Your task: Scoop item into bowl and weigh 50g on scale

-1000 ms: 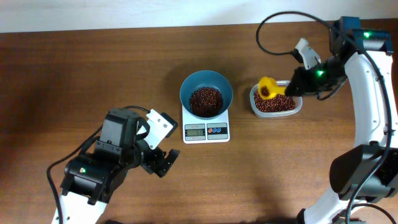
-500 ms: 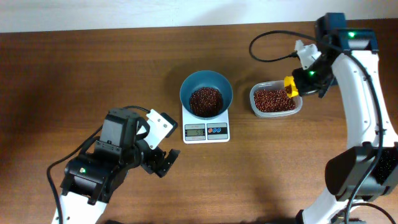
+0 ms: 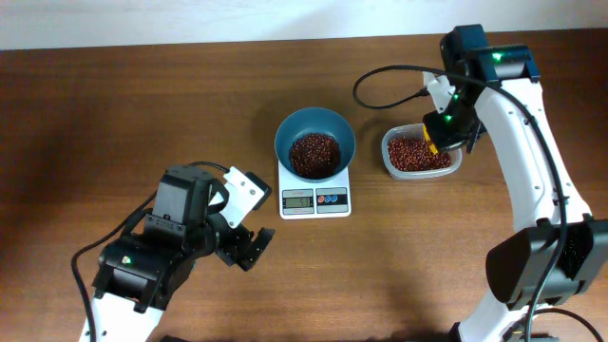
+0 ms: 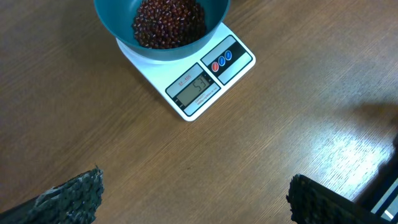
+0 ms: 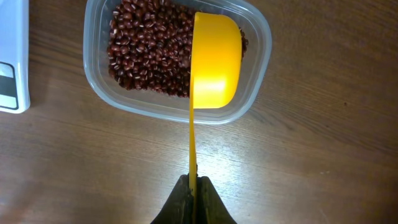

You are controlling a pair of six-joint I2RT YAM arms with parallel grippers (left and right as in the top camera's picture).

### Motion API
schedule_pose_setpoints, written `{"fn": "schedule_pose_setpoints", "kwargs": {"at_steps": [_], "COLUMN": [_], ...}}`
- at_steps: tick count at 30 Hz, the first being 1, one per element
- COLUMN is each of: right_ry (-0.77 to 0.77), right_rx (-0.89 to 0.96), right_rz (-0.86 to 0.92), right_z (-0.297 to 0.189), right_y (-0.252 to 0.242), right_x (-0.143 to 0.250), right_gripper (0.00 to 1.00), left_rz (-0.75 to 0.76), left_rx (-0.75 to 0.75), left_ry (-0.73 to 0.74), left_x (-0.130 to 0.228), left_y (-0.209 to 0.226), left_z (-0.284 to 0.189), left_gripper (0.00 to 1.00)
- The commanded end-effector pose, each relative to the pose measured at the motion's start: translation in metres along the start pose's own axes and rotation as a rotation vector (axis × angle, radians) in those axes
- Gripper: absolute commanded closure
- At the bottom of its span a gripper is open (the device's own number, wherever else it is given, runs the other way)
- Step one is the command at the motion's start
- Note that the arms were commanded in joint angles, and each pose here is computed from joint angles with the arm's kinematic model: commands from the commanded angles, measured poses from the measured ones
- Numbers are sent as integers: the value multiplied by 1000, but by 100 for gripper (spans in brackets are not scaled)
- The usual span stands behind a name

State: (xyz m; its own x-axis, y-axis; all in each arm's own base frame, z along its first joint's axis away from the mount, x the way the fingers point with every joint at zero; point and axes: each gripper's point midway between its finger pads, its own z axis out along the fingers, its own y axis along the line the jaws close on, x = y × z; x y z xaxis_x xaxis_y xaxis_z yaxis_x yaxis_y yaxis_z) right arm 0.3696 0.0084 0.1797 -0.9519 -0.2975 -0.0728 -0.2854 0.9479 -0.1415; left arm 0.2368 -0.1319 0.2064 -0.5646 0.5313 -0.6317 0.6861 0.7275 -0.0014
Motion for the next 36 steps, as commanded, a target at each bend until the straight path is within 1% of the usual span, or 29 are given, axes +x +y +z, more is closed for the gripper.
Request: {"fn": "schedule_pose_setpoints", "kwargs": {"at_steps": [1, 7, 10, 12, 16, 18, 19, 21, 23, 29, 36], "right_ry": [-14, -13, -52, -101, -259, -343, -394, -449, -449, -424, -356], "right_rx": [56, 71, 68, 31, -3, -84, -156, -268, -315, -334, -368], "right_rz": [13, 6, 43, 45, 49, 32, 20, -4, -22, -99, -188], "right_z": [-11, -12, -18, -29, -70, -89, -99, -108, -107, -101, -76], "right_y": [-1, 5, 4, 8, 9, 22, 33, 51, 63, 91, 124], "right_x": [4, 2, -6, -15, -42, -55, -64, -73, -76, -79, -85], "right_gripper": [96, 96, 96, 96, 96, 96, 96, 96, 96, 96, 96], "left_rz": [22, 22, 22, 22, 22, 22, 22, 22, 22, 22, 22], "left_rx": [15, 15, 14, 14, 15, 15, 15, 15, 15, 15, 14], "left_ry": [-8, -8, -8, -8, -8, -8, -8, -8, -8, -8, -8], "left_x": [-2, -2, -2, -2, -2, -2, -2, -2, -2, -2, -2], "left_y": [-3, -3, -3, -3, -3, -3, -3, -3, -3, -3, -3], "left_z": [0, 0, 0, 0, 0, 0, 0, 0, 0, 0, 0], "left_gripper": [1, 1, 1, 1, 1, 1, 1, 1, 1, 1, 1]}}
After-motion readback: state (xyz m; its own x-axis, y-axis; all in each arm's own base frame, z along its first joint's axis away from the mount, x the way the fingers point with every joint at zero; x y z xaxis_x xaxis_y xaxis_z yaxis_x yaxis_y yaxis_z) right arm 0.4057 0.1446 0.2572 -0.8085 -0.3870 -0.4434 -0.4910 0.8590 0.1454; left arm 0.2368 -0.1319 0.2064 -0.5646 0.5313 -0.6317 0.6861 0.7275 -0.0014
